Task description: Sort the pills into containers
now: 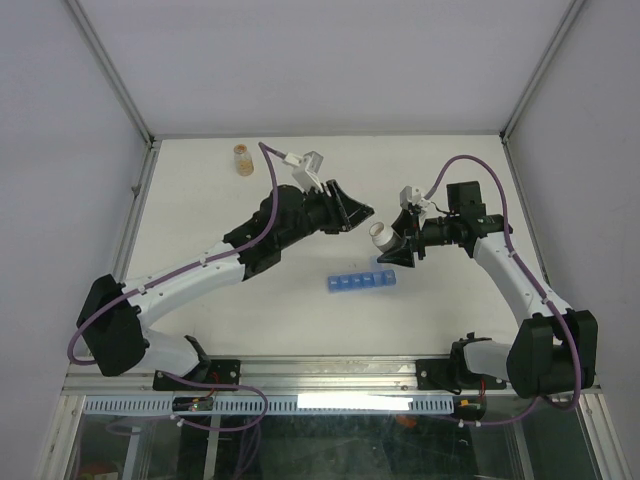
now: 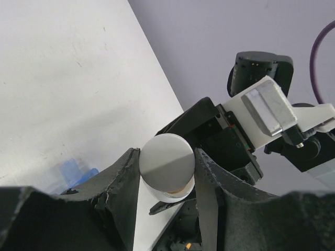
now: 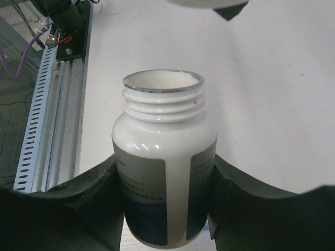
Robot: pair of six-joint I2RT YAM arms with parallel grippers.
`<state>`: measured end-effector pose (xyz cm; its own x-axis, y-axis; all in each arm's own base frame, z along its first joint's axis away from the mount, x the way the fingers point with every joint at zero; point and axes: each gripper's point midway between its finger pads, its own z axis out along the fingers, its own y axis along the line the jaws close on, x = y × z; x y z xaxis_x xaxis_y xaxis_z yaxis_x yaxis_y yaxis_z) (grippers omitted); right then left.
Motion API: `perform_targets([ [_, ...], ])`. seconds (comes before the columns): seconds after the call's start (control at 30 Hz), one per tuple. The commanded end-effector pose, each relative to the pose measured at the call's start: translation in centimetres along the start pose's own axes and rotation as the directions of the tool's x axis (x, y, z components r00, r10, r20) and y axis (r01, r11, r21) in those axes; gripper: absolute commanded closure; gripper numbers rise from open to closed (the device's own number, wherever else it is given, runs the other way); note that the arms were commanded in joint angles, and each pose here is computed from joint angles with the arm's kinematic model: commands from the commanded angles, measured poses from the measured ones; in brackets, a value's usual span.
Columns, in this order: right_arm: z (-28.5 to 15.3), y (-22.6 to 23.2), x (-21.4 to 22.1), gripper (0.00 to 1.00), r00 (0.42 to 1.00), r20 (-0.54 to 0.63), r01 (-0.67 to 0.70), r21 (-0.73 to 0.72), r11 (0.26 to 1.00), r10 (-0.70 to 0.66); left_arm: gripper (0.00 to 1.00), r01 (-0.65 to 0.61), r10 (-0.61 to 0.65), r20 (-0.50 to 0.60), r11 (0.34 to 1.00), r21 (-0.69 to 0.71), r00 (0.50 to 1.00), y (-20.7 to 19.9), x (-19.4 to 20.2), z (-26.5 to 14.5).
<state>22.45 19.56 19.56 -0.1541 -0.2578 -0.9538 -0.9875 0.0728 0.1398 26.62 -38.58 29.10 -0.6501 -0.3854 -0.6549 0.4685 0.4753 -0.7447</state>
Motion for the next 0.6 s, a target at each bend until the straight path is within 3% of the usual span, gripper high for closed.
perform_targets([
  [0.0, -0.2, -0.2, -1.8, 1.00, 0.997, 0.030, 0.065, 0.001, 0.998, -0.065, 1.00, 0.009, -0.011, 0.084, 1.000, 0.028, 0.996, -1.1, -3.0, -1.4],
  [0.17, -0.2, -0.2, -1.8, 1.00, 0.997, 0.029, 0.065, 0.001, 0.998, -0.065, 1.00, 0.008, -0.004, 0.115, 1.000, -0.030, 0.993, 2.0, -4.2, -2.3],
  [0.37, -0.2, -0.2, -1.9, 1.00, 0.997, 0.030, 0.065, 0.002, 0.998, -0.065, 1.00, 0.004, 0.035, 0.176, 0.976, -0.216, 0.984, 9.8, -6.7, -4.2],
  [0.57, -0.2, -0.2, -1.8, 1.00, 0.998, 0.029, 0.063, 0.002, 0.998, -0.063, 0.98, -0.034, 0.151, 0.188, 0.858, -0.512, 0.970, 19.3, -8.1, -6.9],
])
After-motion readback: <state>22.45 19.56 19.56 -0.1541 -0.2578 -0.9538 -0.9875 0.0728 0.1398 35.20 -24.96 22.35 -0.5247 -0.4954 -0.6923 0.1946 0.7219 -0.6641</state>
